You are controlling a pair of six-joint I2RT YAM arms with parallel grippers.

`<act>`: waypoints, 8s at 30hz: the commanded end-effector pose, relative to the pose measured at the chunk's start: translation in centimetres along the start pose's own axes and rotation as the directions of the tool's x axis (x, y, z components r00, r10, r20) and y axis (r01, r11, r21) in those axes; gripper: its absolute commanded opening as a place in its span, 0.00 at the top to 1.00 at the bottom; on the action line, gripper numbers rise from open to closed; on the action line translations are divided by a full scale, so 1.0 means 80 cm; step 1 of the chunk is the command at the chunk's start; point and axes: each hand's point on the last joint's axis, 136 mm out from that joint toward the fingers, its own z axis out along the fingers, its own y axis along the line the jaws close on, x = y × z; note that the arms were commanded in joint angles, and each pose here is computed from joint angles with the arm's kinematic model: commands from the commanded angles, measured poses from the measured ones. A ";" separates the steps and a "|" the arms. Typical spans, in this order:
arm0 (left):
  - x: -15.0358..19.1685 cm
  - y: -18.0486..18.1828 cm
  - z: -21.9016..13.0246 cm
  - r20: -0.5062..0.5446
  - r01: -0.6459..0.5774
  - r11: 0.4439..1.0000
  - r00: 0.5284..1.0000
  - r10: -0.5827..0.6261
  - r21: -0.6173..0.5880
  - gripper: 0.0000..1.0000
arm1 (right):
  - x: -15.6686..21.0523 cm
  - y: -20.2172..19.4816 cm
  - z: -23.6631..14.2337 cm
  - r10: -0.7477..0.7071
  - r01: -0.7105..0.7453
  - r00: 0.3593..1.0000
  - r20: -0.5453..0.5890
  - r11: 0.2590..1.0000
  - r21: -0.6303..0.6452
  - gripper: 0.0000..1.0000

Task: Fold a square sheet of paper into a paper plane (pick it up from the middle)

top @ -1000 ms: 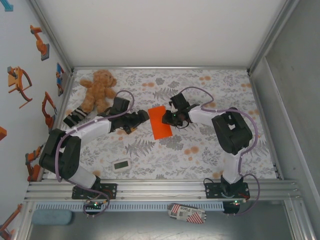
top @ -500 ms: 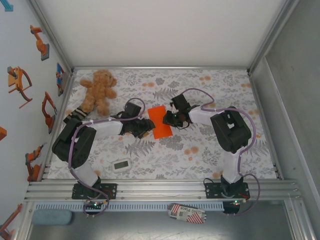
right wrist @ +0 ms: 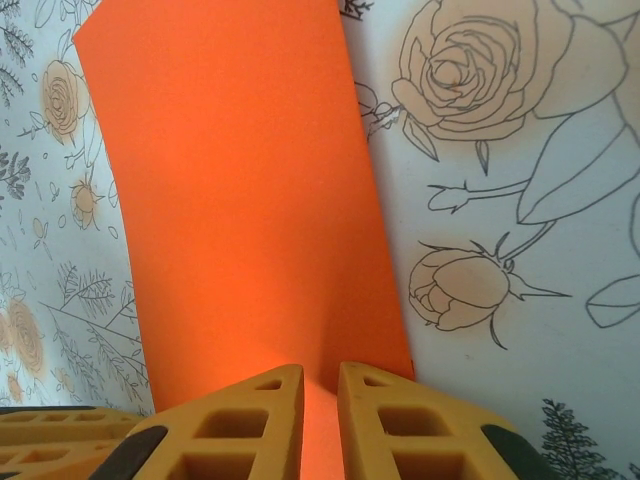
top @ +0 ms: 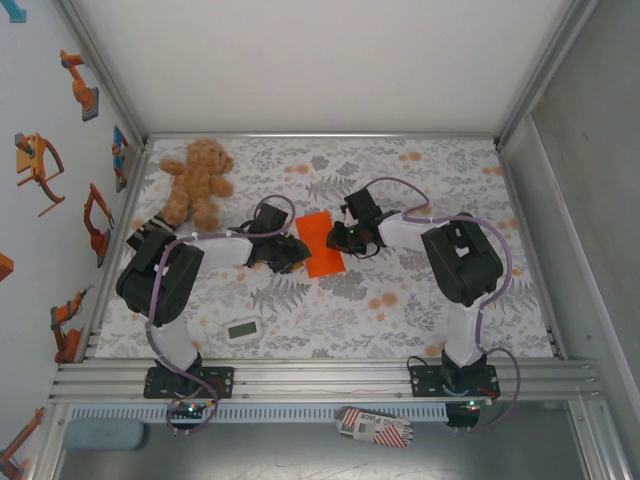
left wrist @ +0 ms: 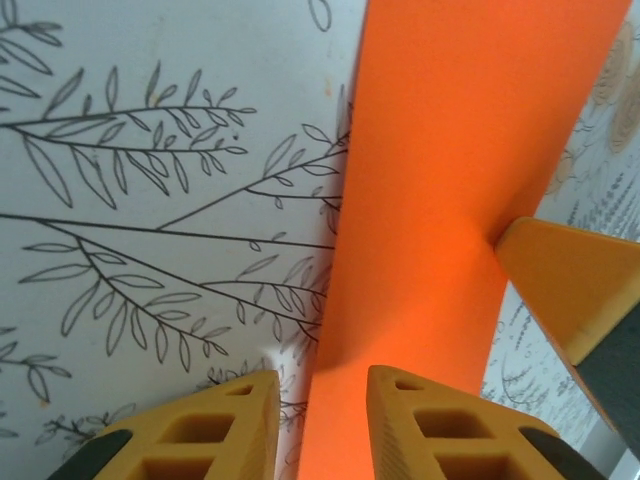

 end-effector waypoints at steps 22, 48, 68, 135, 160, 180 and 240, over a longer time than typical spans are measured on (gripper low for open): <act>-0.022 -0.042 -0.004 -0.004 -0.006 0.982 1.000 0.007 0.188 0.74 | 0.023 -0.041 0.006 0.038 -0.033 0.998 -0.043 0.993 0.110 0.84; -0.027 -0.024 0.009 -0.045 0.063 0.983 0.997 -0.056 0.172 0.91 | -0.015 0.019 -0.036 -0.057 0.059 0.994 0.089 0.998 -0.028 0.76; -0.046 -0.038 -0.016 -0.023 0.127 0.974 0.992 -0.125 0.189 0.96 | 0.010 0.046 -0.093 -0.645 0.626 0.697 0.313 0.760 0.173 0.15; -0.082 -0.032 -0.027 0.024 -0.044 0.999 0.999 0.044 0.012 0.77 | 0.106 0.097 -0.016 -0.727 0.766 0.636 0.257 0.636 -0.097 1.00; -0.069 0.028 0.016 -0.077 -0.109 0.966 0.993 0.093 -0.235 0.87 | 0.081 0.061 0.008 -0.587 0.594 0.802 0.107 0.803 -0.044 1.00; -0.066 0.032 0.021 -0.110 -0.138 0.961 0.987 0.114 -0.240 0.88 | 0.073 0.061 0.011 -0.605 0.609 0.792 0.083 0.793 -0.030 1.00; -0.067 0.013 0.014 -0.105 -0.146 0.969 0.986 0.127 -0.198 0.87 | 0.087 0.046 0.032 -0.582 0.581 0.813 -0.004 0.812 -0.058 1.00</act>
